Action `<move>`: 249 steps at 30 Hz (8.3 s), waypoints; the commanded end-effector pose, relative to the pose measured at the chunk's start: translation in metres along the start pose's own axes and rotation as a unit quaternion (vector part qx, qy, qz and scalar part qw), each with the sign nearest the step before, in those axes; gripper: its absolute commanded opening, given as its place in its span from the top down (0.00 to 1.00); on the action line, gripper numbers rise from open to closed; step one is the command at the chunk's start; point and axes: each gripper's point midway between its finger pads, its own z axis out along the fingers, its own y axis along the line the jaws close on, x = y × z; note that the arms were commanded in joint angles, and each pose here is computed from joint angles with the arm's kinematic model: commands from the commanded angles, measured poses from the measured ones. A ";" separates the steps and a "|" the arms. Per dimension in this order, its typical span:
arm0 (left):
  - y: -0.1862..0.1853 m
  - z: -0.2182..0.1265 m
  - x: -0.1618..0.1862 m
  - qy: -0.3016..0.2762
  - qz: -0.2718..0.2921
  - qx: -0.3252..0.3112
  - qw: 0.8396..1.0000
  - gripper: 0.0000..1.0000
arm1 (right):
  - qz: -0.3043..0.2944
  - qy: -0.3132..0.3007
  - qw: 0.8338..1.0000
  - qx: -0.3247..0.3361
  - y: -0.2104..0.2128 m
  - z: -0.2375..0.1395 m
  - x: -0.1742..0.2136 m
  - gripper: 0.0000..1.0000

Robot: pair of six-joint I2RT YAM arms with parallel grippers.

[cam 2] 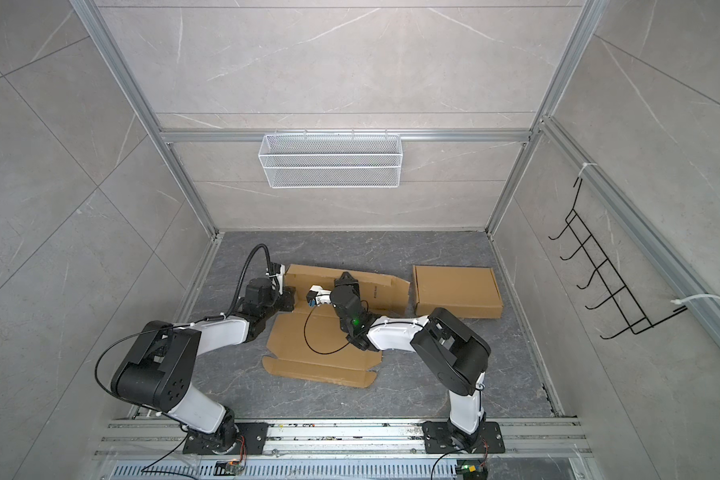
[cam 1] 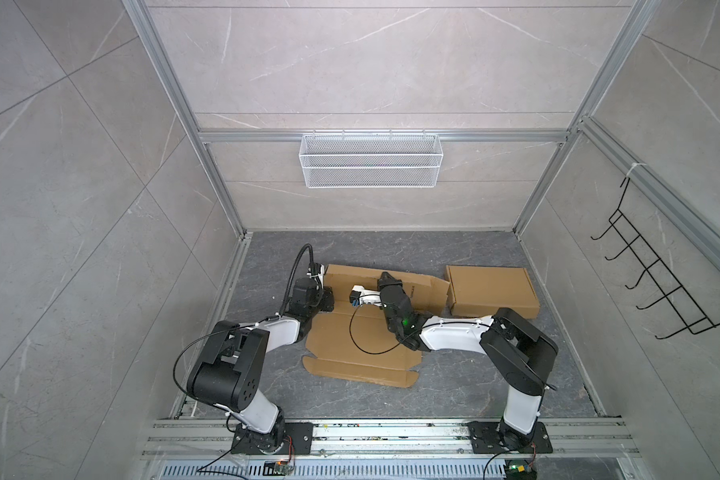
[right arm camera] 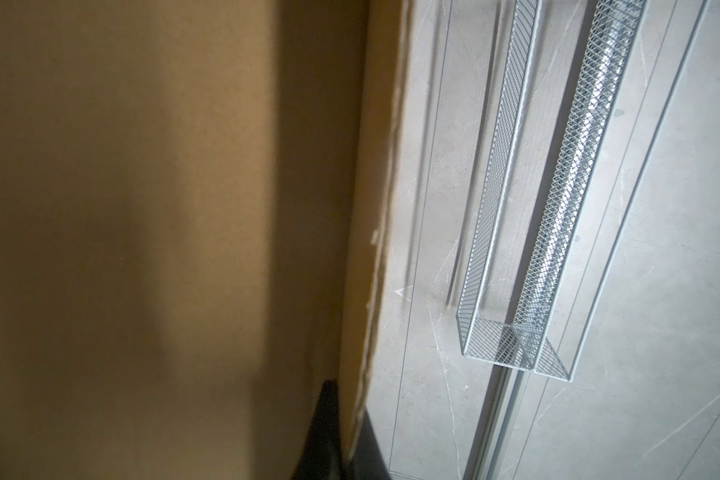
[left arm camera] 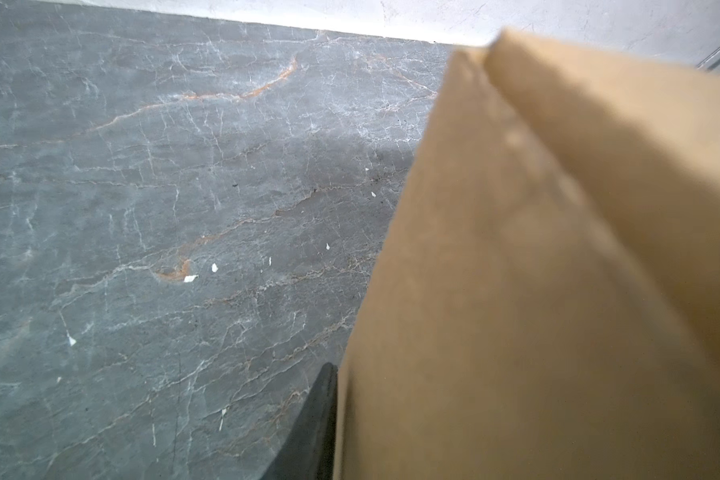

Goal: Fold the paper box

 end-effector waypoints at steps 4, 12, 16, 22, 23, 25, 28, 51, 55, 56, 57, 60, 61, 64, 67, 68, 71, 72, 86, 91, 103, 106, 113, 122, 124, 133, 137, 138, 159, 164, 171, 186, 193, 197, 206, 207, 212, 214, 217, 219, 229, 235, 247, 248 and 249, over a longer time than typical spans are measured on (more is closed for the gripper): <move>0.015 0.002 -0.020 -0.055 -0.022 -0.072 0.996 0.96 | -0.013 -0.004 1.000 -0.021 0.010 0.000 -0.004 1.00; 0.007 0.008 -0.019 -0.042 -0.014 -0.057 0.997 0.91 | -0.014 -0.005 1.000 -0.022 0.012 0.000 -0.005 1.00; 0.007 -0.003 -0.025 -0.033 0.013 -0.058 0.998 0.73 | -0.014 -0.005 1.000 -0.023 0.012 0.000 -0.005 1.00; -0.002 -0.018 -0.051 -0.044 0.040 -0.035 0.998 0.62 | -0.015 -0.005 0.999 -0.028 0.017 0.000 -0.005 1.00; -0.004 -0.018 -0.056 -0.046 0.044 -0.032 0.997 0.62 | -0.014 -0.005 1.000 -0.028 0.017 0.000 -0.005 1.00; -0.006 -0.018 -0.065 -0.054 0.047 -0.031 0.997 0.62 | -0.014 -0.005 0.999 -0.029 0.018 0.000 -0.005 1.00; -0.006 -0.016 -0.073 -0.062 0.050 -0.034 0.996 0.66 | -0.013 -0.006 0.999 -0.029 0.017 -0.001 -0.006 1.00; 0.011 -0.036 -0.075 -0.087 0.054 -0.082 0.991 0.99 | 0.161 -0.043 0.976 -0.144 -0.017 -0.026 -0.022 0.48; 0.022 -0.044 -0.072 -0.089 0.044 -0.109 0.989 0.99 | 0.210 -0.067 0.949 -0.226 -0.009 -0.050 -0.027 0.25; 0.025 -0.046 -0.071 -0.088 0.041 -0.119 0.988 0.99 | 0.233 -0.077 0.937 -0.247 -0.012 -0.059 -0.029 0.25; 0.028 -0.048 -0.071 -0.089 0.039 -0.129 0.987 0.99 | 0.263 -0.084 0.924 -0.263 -0.017 -0.066 -0.030 0.25; 0.037 -0.056 -0.070 -0.096 0.040 -0.153 0.983 0.99 | 0.398 -0.101 0.856 -0.316 -0.050 -0.087 -0.026 0.28; 0.039 -0.059 -0.070 -0.101 0.044 -0.157 0.981 0.99 | 0.453 -0.095 0.827 -0.319 -0.065 -0.088 -0.019 0.29; 0.045 -0.067 -0.067 -0.111 0.045 -0.173 0.978 0.99 | 0.612 -0.003 0.725 -0.316 -0.084 -0.080 0.019 0.37; 0.051 -0.075 -0.063 -0.122 0.036 -0.184 0.975 0.99 | 0.720 0.144 0.590 -0.336 -0.069 -0.075 0.063 0.52; 0.052 -0.077 -0.062 -0.125 0.033 -0.185 0.974 0.99 | 0.741 0.172 0.548 -0.348 -0.063 -0.075 0.071 0.55; 0.050 -0.079 -0.057 -0.131 0.032 -0.178 0.975 0.99 | 0.780 0.220 0.464 -0.358 -0.052 -0.073 0.084 0.57; 0.049 -0.080 -0.055 -0.130 0.033 -0.176 0.975 0.99 | 0.782 0.226 0.459 -0.357 -0.052 -0.072 0.084 0.56; 0.046 -0.085 -0.045 -0.130 0.047 -0.165 0.976 0.99 | 0.763 0.242 0.459 -0.385 -0.037 -0.046 0.053 0.46; 0.044 -0.084 -0.046 -0.131 0.047 -0.161 0.977 0.99 | 0.752 0.240 0.467 -0.398 -0.035 -0.039 0.036 0.46; 0.039 -0.082 -0.044 -0.128 0.045 -0.153 0.979 0.99 | 0.741 0.246 0.442 -0.442 -0.009 -0.037 -0.006 0.49; 0.037 -0.081 -0.044 -0.128 0.043 -0.151 0.979 0.99 | 0.742 0.243 0.434 -0.450 -0.004 -0.035 -0.011 0.55; 0.037 -0.082 -0.044 -0.126 0.046 -0.153 0.979 0.99 | 0.733 0.242 0.461 -0.437 -0.016 -0.035 -0.001 0.53; 0.038 -0.082 -0.044 -0.126 0.048 -0.158 0.978 0.99 | 0.712 0.251 0.536 -0.379 -0.052 -0.042 0.044 0.39; 0.038 -0.081 -0.044 -0.125 0.048 -0.157 0.978 0.99 | 0.709 0.254 0.538 -0.379 -0.052 -0.036 0.042 0.36; 0.038 -0.083 -0.043 -0.125 0.046 -0.157 0.979 0.99 | 0.714 0.263 0.507 -0.405 -0.032 -0.023 0.018 0.32; 0.037 -0.082 -0.043 -0.124 0.047 -0.155 0.979 0.99 | 0.718 0.267 0.491 -0.414 -0.018 -0.024 0.012 0.32; 0.038 -0.082 -0.043 -0.124 0.047 -0.156 0.979 0.99 | 0.720 0.269 0.486 -0.416 -0.015 -0.024 0.011 0.32; 0.037 -0.083 -0.042 -0.123 0.038 -0.151 0.980 0.99 | 0.741 0.251 0.433 -0.448 0.003 -0.020 -0.012 0.58; 0.044 -0.089 -0.042 -0.119 0.039 -0.174 0.977 1.00 | 0.750 0.228 0.421 -0.456 -0.007 -0.019 -0.008 0.50; 0.052 -0.096 -0.043 -0.098 0.048 -0.204 0.973 1.00 | 0.759 0.179 0.430 -0.455 -0.035 -0.032 0.025 0.39; 0.049 -0.092 -0.054 -0.078 0.041 -0.205 0.975 1.00 | 0.795 0.183 0.485 -0.315 0.051 -0.061 0.060 0.56; 0.051 -0.088 -0.046 -0.067 0.043 -0.208 0.975 1.00 | 0.800 0.191 0.491 -0.288 0.086 -0.037 0.047 0.56; 0.051 -0.084 -0.043 -0.062 0.042 -0.206 0.976 1.00 | 0.803 0.207 0.478 -0.290 0.110 -0.029 0.043 0.55; 0.051 -0.080 -0.039 -0.056 0.043 -0.206 0.976 1.00 | 0.794 0.253 0.468 -0.293 0.148 -0.027 0.044 0.52; 0.051 -0.080 -0.038 -0.056 0.043 -0.206 0.976 1.00 | 0.794 0.253 0.467 -0.295 0.151 -0.027 0.043 0.51; 0.051 -0.079 -0.036 -0.054 0.042 -0.206 0.976 1.00 | 0.792 0.258 0.461 -0.306 0.161 -0.025 0.038 0.49; 0.051 -0.079 -0.035 -0.053 0.041 -0.206 0.976 1.00 | 0.791 0.257 0.461 -0.310 0.163 -0.023 0.036 0.49; 0.051 -0.079 -0.035 -0.052 0.041 -0.205 0.976 1.00 | 0.789 0.243 0.470 -0.311 0.157 -0.021 0.034 0.51; 0.051 -0.079 -0.034 -0.052 0.041 -0.204 0.977 1.00 | 0.786 0.229 0.482 -0.312 0.151 -0.019 0.032 0.53; 0.051 -0.077 -0.032 -0.049 0.038 -0.202 0.977 1.00 | 0.768 0.170 0.525 -0.323 0.125 -0.023 0.016 0.61; 0.050 -0.076 -0.032 -0.049 0.036 -0.199 0.978 1.00 | 0.770 0.158 0.527 -0.324 0.123 -0.025 0.010 0.61; 0.049 -0.076 -0.032 -0.049 0.032 -0.197 0.979 1.00 | 0.756 0.173 0.543 -0.320 0.124 -0.019 0.011 0.61; 0.049 -0.076 -0.032 -0.049 0.032 -0.196 0.979 1.00 | 0.753 0.175 0.546 -0.323 0.127 -0.019 0.010 0.61; 0.049 -0.076 -0.032 -0.049 0.032 -0.197 0.979 1.00 | 0.749 0.179 0.549 -0.325 0.130 -0.018 0.010 0.60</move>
